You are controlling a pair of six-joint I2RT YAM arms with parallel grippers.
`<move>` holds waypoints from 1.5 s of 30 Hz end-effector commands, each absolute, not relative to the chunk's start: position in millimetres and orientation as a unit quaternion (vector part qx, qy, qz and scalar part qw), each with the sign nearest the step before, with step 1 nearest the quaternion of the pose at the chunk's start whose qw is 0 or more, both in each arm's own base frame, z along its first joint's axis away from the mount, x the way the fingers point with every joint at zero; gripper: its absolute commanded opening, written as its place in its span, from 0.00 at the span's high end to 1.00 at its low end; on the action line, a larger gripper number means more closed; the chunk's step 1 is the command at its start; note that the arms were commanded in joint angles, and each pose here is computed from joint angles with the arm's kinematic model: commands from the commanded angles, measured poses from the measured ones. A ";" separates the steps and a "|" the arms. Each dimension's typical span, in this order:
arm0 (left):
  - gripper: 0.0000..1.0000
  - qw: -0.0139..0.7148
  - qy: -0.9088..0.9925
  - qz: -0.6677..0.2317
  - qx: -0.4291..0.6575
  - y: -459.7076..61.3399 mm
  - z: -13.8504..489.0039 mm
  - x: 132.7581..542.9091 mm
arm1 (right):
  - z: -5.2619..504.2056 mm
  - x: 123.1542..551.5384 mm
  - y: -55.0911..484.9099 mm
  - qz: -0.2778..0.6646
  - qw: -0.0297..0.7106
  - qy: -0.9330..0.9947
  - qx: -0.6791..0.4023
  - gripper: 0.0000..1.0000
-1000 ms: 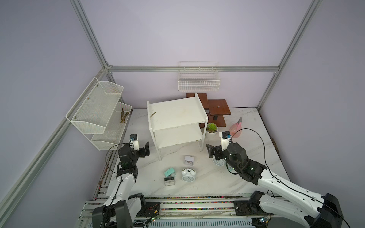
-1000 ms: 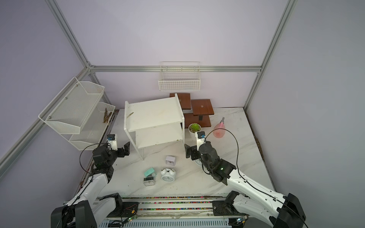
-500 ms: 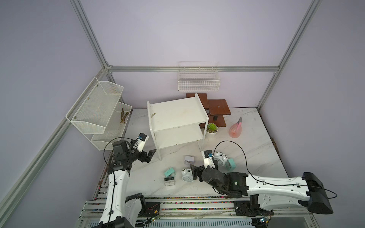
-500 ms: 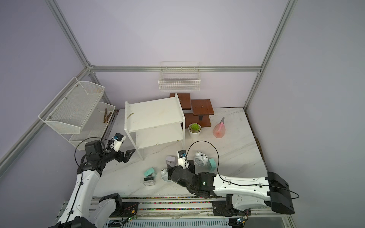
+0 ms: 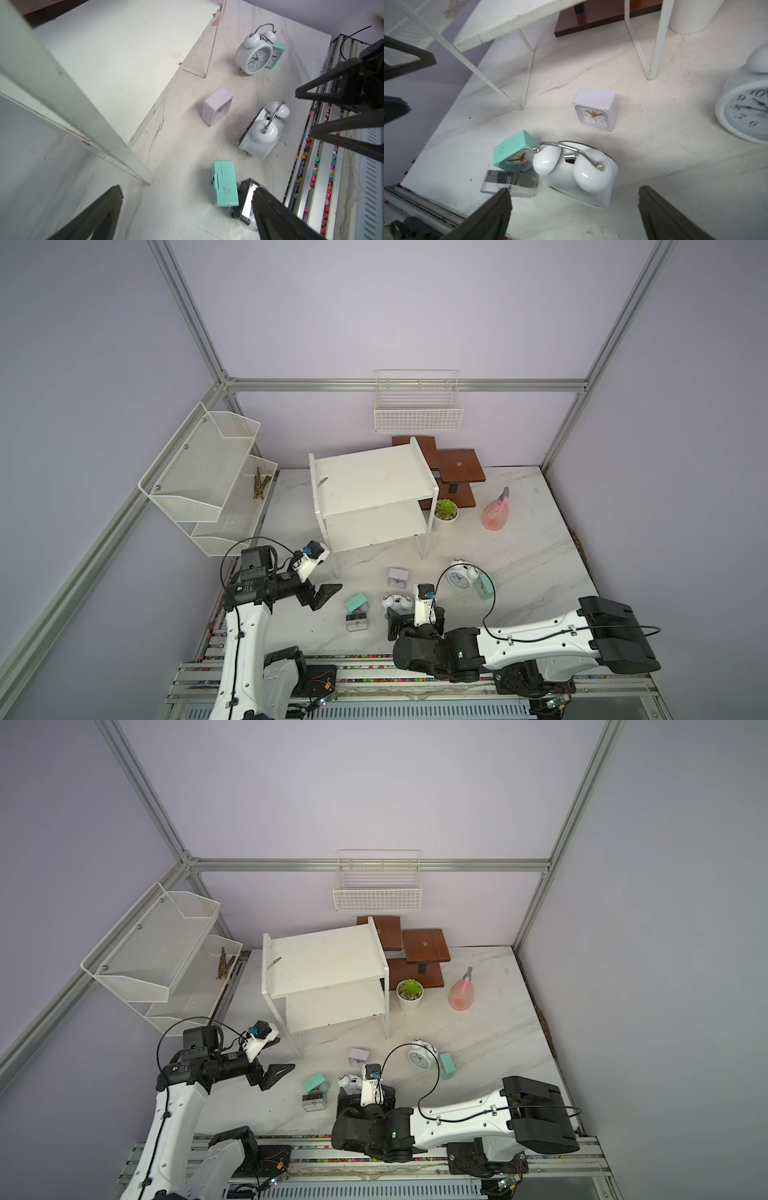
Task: Place the alarm clocks on the shelf by style
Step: Pick up the alarm from the center of the board.
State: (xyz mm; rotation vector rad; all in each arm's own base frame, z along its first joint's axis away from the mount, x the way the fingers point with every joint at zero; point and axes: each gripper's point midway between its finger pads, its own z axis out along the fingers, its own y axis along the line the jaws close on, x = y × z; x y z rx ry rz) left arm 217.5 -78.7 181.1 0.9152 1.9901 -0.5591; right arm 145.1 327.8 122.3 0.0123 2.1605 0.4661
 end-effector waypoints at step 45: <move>0.00 0.426 0.787 -0.257 0.365 -88.5 176.5 207.4 | 49.0 175.8 359.4 0.170 0.494 0.849 0.072 0.01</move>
